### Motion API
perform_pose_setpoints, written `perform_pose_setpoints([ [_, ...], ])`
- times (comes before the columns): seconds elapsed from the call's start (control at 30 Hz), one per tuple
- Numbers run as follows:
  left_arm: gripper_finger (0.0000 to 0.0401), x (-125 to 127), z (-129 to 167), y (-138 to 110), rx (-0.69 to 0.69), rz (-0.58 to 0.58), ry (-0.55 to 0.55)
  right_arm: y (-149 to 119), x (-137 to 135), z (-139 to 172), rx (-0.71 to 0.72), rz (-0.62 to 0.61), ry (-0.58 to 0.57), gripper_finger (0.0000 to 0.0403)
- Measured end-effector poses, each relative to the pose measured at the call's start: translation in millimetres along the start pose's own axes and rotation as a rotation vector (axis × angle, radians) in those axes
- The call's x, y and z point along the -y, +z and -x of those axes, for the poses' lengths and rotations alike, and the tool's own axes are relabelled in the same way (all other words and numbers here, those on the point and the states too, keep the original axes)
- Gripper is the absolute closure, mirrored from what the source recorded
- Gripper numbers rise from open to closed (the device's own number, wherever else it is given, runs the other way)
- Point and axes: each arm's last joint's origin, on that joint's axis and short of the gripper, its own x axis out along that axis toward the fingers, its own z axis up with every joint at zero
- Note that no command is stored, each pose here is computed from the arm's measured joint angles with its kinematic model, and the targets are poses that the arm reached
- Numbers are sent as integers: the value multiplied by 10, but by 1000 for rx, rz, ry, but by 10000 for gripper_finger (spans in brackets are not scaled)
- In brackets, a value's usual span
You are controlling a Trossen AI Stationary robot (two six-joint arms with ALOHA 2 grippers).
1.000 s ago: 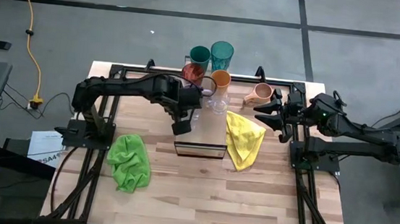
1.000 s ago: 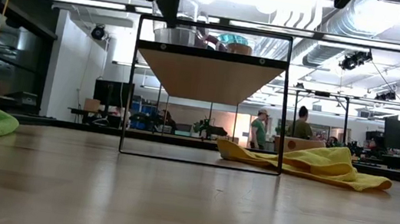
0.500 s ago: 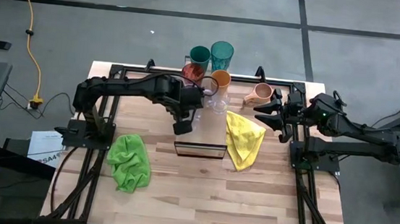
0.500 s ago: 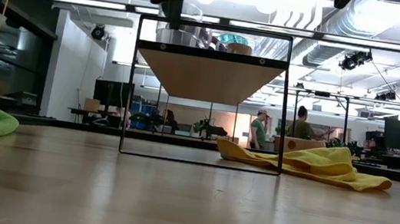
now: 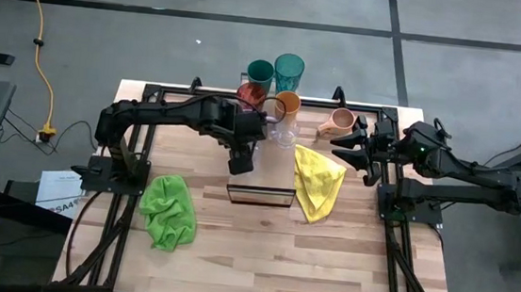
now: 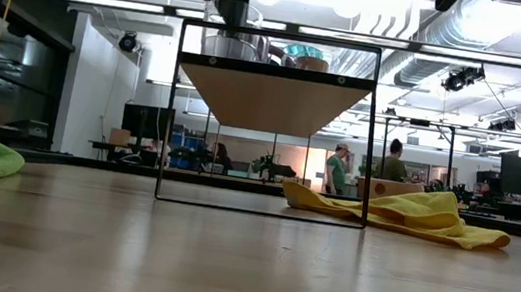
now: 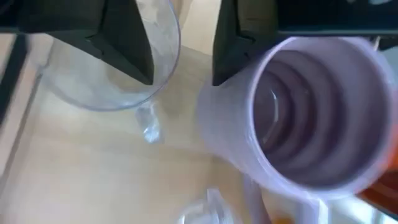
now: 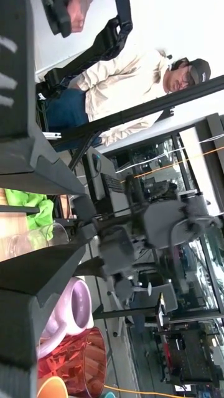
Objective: Stack small to large cups/mugs on shelf
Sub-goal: Put the brown mug on the shelf
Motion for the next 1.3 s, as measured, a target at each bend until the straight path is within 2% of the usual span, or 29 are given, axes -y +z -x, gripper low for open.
perform_pose_setpoints([
  [0.1,229,-27,169,49,56,12,-11,0,0,0,0,0,0,272],
  [0.27,206,-78,543,133,180,31,-101,0,0,0,0,0,0,272],
  [0.43,207,-163,929,113,401,60,-153,0,1,0,0,0,0,272],
  [0.6,216,-249,1170,-79,617,95,-187,1,0,1,1,0,-1,272],
  [0.77,219,-301,1154,-432,797,173,-237,4,10,1,11,0,-37,272],
  [1.1,219,-288,791,-1259,1256,242,-431,10,32,3,31,0,-112,272],
  [1.17,219,-305,748,-1399,1304,263,-465,10,33,2,31,0,-114,272],
  [1.3,219,-336,721,-1616,1316,273,-478,11,33,3,32,0,-114,272],
])
